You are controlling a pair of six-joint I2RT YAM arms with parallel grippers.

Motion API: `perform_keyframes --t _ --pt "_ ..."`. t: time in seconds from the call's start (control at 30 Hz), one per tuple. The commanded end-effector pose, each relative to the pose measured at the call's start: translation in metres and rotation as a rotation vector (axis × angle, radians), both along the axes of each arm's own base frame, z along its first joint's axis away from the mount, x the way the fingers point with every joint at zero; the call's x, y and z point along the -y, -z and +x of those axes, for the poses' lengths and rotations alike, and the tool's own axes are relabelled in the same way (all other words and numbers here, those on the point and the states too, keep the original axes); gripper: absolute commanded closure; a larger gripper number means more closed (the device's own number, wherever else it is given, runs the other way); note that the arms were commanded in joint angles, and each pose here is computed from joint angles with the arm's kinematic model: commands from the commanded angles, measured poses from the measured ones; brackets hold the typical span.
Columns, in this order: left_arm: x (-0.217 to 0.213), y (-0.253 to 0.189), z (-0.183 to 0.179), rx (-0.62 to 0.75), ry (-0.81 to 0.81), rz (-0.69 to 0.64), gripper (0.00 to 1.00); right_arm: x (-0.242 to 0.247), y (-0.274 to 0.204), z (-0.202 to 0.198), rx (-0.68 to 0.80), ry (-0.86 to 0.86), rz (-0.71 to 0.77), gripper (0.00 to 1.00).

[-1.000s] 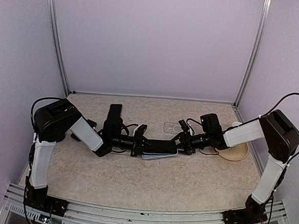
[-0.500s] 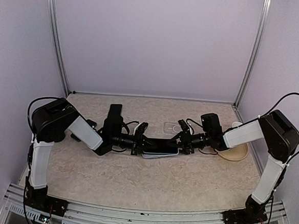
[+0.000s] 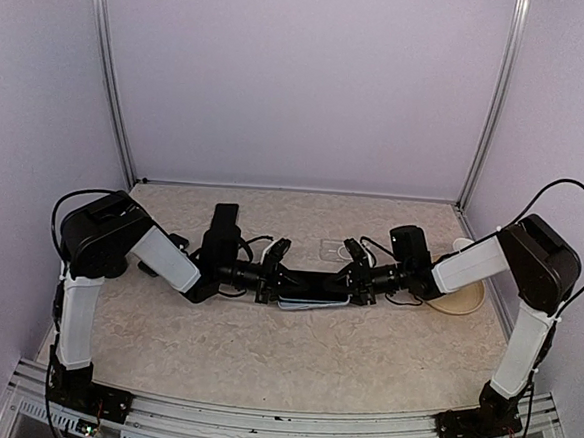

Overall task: Put the phone into the phone case
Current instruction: Install the phone on the phone case.

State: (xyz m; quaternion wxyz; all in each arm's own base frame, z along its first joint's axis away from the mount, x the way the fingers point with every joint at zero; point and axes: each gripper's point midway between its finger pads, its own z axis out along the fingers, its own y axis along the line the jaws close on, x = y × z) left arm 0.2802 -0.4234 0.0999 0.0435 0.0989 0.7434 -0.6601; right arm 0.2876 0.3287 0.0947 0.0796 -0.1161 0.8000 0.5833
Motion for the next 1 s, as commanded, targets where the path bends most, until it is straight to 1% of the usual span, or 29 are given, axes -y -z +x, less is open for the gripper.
perform_keyframes --t 0.0,0.23,0.37,0.5,0.63,0.77,0.97 --pt "0.009 -0.041 0.001 0.106 0.014 -0.080 1.00 -0.013 -0.017 -0.019 0.027 -0.103 0.098 0.63" --pt "0.007 -0.045 0.003 0.112 0.013 -0.085 1.00 -0.014 -0.023 -0.022 0.033 -0.119 0.135 0.78" --pt "0.006 -0.046 0.003 0.112 0.014 -0.087 0.88 -0.015 -0.027 -0.024 0.030 -0.129 0.158 0.83" --pt "0.002 -0.046 0.005 0.113 0.009 -0.086 0.80 -0.015 -0.030 -0.024 0.037 -0.135 0.165 0.87" --pt "-0.004 -0.047 0.008 0.116 -0.005 -0.083 0.69 -0.014 -0.035 -0.024 0.046 -0.139 0.172 0.90" --pt "-0.009 -0.050 0.011 0.123 -0.018 -0.082 0.63 -0.013 -0.039 -0.023 0.057 -0.139 0.174 0.92" --pt "-0.018 -0.056 0.017 0.143 -0.039 -0.069 0.57 -0.008 -0.040 -0.021 0.063 -0.128 0.171 0.95"
